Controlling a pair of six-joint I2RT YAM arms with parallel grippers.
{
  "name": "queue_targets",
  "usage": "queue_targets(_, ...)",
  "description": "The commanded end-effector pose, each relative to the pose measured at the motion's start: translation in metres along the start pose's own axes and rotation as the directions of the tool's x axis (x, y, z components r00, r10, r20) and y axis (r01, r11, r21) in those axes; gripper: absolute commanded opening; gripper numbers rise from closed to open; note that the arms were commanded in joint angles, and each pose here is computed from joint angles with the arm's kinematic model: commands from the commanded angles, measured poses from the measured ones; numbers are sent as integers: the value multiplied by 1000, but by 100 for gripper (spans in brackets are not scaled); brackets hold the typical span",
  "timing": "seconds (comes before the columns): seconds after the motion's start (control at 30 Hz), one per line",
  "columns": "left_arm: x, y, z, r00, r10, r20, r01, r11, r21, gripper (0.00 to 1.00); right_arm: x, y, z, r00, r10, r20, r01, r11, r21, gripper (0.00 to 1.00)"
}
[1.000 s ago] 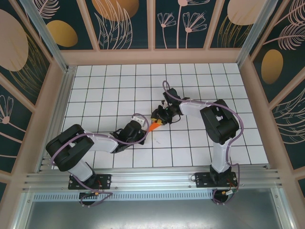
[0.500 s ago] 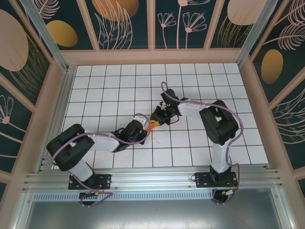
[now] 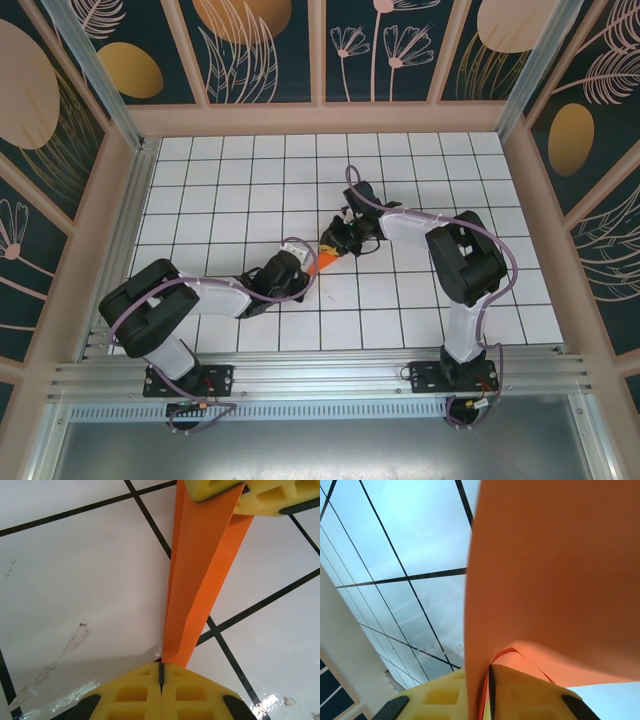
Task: Fold a paper plane with a square sheet of paper (pick it up from the middle)
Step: Fold the wing for the fifth time at the center of the table.
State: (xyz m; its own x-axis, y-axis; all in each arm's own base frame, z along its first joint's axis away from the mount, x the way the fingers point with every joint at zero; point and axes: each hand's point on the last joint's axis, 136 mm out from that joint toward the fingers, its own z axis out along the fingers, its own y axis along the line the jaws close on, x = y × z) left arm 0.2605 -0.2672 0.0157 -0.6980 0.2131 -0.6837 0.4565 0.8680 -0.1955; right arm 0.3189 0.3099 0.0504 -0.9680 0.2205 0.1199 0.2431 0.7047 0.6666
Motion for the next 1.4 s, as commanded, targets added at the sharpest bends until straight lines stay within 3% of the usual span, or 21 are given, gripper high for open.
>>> queue_targets(0.0,14,4,3,998,30,-57,-31,999,-24,0,-8,3,-10,998,-47,49,47,999,7,13)
queue_targets(0.2,11,0,1,999,15,-53,-15,1000,-9,0,-14,-8,-5,991,-113,76,110,993,47,9)
queue_targets(0.4,-10,-13,-17,999,-38,0,38,998,50,40,-15,-8,-3,981,-173,82,170,985,37,10)
queue_targets(0.57,-33,-23,-37,992,-116,57,109,987,118,54,-12,-9,-3,972,-219,83,218,976,22,10)
queue_targets(0.73,-47,-19,-38,949,-313,43,296,929,222,55,-5,-5,-2,959,-273,79,276,960,-36,10)
queue_targets(0.9,-55,-19,-33,904,-427,12,400,857,324,51,6,-5,2,945,-324,55,328,940,-93,10)
queue_targets(1.07,-52,-26,-24,887,-461,-39,440,814,379,49,2,-10,-6,938,-337,74,345,928,-143,10)
queue_targets(1.37,-44,-31,-19,895,-442,-60,426,809,404,50,9,7,-26,920,-375,114,392,886,-247,11)
